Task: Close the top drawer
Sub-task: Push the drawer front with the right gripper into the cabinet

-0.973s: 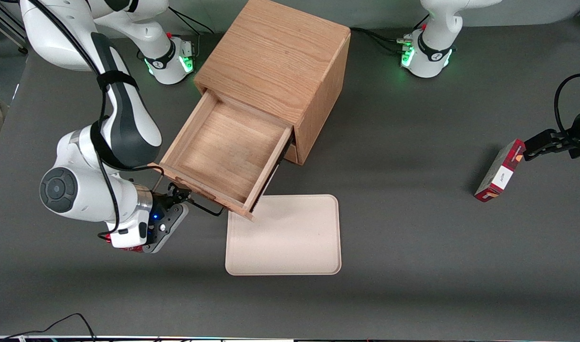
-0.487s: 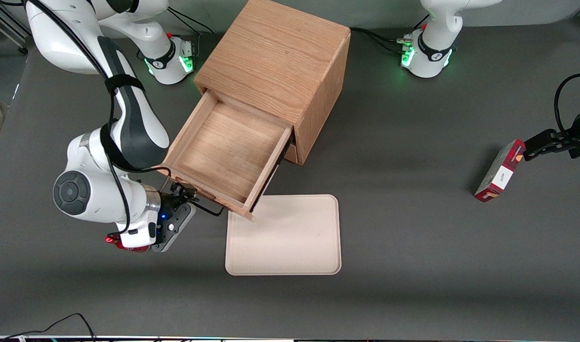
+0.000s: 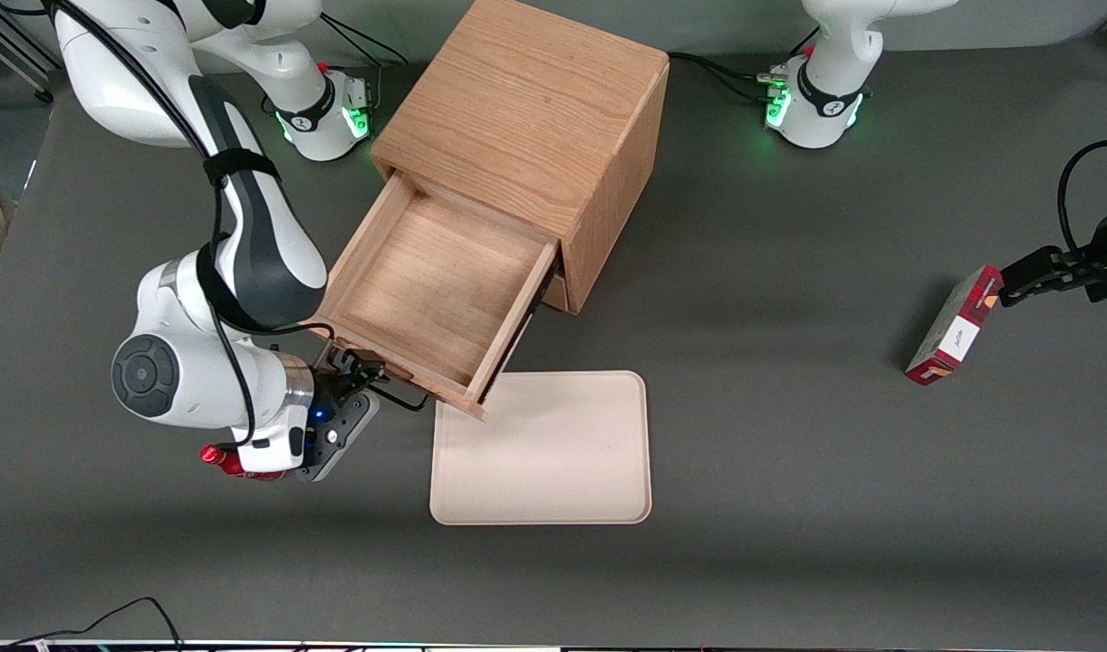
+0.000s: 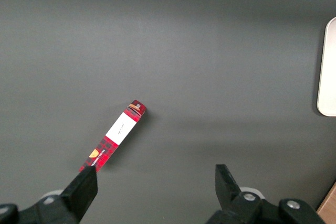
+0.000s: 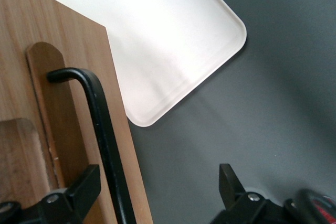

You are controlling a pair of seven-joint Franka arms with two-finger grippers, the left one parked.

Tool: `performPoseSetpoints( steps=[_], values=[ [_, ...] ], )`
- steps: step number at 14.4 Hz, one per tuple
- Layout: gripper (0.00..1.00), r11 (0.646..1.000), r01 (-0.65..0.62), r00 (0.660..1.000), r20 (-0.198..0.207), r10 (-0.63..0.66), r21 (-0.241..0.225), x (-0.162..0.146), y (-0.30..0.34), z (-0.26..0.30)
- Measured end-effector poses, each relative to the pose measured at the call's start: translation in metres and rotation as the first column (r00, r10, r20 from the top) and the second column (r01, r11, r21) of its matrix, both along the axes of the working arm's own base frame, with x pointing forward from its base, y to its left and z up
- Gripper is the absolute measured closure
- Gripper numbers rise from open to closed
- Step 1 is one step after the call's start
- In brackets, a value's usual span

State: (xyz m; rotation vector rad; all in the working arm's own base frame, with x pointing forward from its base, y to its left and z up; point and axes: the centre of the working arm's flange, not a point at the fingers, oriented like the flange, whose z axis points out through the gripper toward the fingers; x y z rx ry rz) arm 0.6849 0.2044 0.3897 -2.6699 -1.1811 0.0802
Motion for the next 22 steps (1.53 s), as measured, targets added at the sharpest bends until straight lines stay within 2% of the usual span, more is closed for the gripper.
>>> performPoseSetpoints(
  steps=[7, 12, 22],
  values=[
    [0.0, 1.0, 0.028, 0.999, -0.038, -0.029, -0.011, -0.01, 0.0, -0.01],
    [0.0, 0.998, 0.058, 0.996, -0.074, -0.058, -0.011, -0.029, 0.024, -0.009],
    [0.0, 0.996, 0.092, 0.99, -0.11, -0.094, -0.023, -0.052, 0.041, -0.007]
  ],
)
